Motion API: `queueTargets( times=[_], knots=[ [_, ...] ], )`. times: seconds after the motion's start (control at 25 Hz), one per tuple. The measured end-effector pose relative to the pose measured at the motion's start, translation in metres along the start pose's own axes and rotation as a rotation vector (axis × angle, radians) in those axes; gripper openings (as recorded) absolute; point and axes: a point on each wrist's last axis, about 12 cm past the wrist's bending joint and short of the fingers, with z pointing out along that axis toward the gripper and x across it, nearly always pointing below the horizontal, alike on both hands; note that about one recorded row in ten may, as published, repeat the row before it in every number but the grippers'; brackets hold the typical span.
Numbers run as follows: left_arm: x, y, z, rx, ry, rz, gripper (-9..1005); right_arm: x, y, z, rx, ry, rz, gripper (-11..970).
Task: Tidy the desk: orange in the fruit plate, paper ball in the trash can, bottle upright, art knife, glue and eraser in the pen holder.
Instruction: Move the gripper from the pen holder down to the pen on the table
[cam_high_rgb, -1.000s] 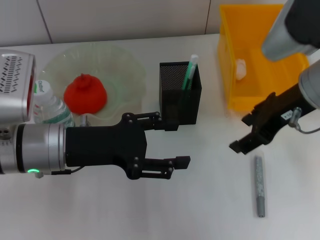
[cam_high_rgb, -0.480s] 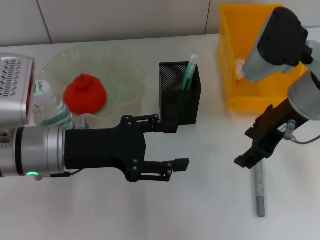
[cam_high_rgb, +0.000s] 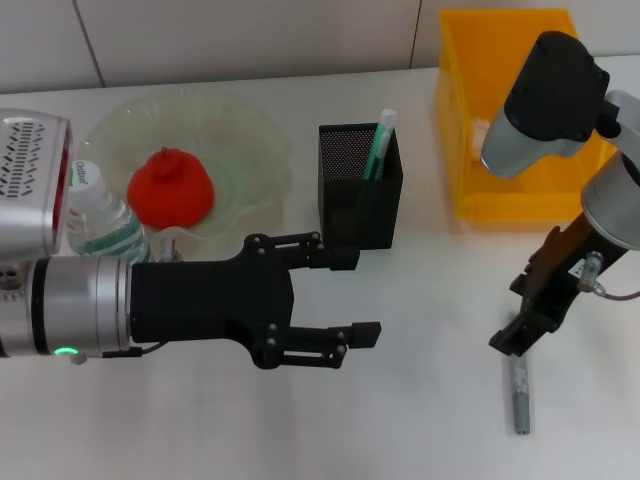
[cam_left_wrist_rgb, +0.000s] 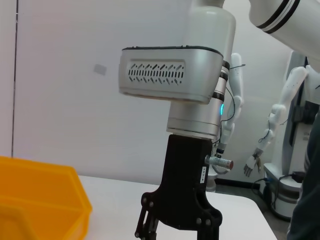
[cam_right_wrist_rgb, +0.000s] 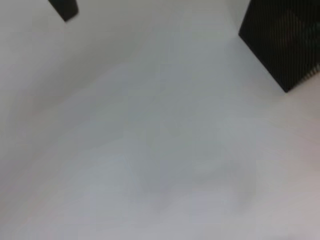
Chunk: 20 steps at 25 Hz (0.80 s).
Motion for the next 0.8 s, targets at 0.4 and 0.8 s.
queueTargets(
  times=[0.4, 0.8],
  knots=[
    [0.000, 0.000, 0.000, 0.003, 0.000, 0.000, 792, 0.004, 0.000, -0.001, 0.013, 0.042, 0.007, 761],
    [0.000, -0.001, 0.000, 0.007, 0.000, 0.001, 791, 0.013, 0.003, 0.000, 0.019, 0.043, -0.208, 760]
  ],
)
